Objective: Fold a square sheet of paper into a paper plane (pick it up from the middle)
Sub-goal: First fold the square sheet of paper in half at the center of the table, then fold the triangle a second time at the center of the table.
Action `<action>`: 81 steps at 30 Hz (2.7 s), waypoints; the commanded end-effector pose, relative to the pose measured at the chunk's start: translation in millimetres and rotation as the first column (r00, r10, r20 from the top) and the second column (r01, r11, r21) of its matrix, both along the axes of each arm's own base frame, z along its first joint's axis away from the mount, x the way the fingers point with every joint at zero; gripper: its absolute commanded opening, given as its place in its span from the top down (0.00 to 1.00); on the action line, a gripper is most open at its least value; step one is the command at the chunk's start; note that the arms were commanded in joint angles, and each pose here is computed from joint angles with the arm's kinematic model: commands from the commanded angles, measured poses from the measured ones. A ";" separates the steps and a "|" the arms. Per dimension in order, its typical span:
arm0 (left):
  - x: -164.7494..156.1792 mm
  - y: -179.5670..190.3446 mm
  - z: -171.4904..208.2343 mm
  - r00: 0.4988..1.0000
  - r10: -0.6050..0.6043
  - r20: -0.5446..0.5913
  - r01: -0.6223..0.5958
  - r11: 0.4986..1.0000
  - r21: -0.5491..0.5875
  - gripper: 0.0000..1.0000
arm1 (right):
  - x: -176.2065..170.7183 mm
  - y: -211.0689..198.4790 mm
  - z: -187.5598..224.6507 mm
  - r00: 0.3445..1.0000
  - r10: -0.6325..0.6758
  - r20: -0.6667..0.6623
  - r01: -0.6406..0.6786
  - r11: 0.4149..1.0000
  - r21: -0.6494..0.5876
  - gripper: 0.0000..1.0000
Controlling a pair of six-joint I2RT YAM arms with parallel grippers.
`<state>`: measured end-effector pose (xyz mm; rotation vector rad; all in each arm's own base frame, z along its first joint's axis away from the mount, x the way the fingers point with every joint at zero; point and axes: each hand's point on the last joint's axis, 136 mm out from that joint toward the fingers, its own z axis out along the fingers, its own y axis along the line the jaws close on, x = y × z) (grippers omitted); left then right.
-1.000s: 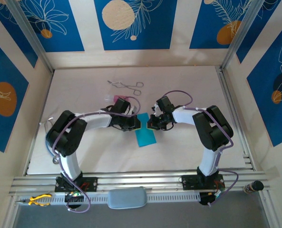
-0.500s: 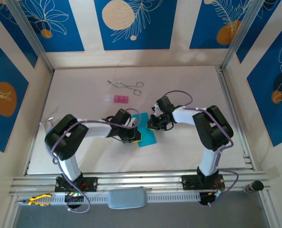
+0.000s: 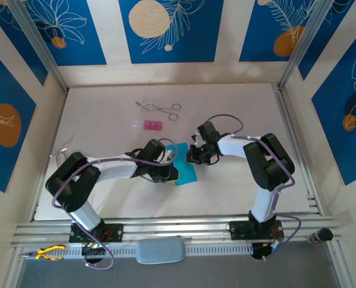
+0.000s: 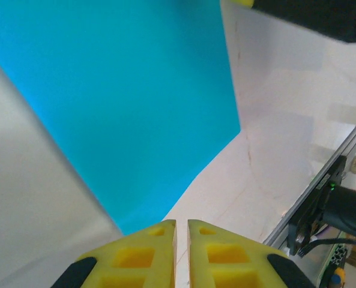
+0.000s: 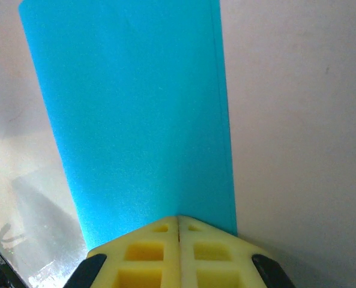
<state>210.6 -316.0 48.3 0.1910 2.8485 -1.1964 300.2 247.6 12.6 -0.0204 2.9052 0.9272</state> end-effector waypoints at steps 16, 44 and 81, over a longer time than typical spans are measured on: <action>-38.2 10.2 -43.3 0.997 -0.021 -0.078 0.027 0.997 0.072 0.91 | -46.1 -47.1 -48.0 0.982 -0.072 -0.173 0.032 0.974 -0.225 1.00; 122.5 3.2 54.7 0.975 0.211 0.076 -0.205 0.976 -0.073 0.89 | -24.9 -19.5 77.2 0.986 -0.169 0.008 0.168 0.982 0.084 0.68; 146.2 4.4 -6.7 0.968 0.246 0.039 -0.247 0.969 0.025 0.88 | -75.1 -39.1 46.7 0.961 -0.210 -0.178 0.230 0.968 0.101 0.71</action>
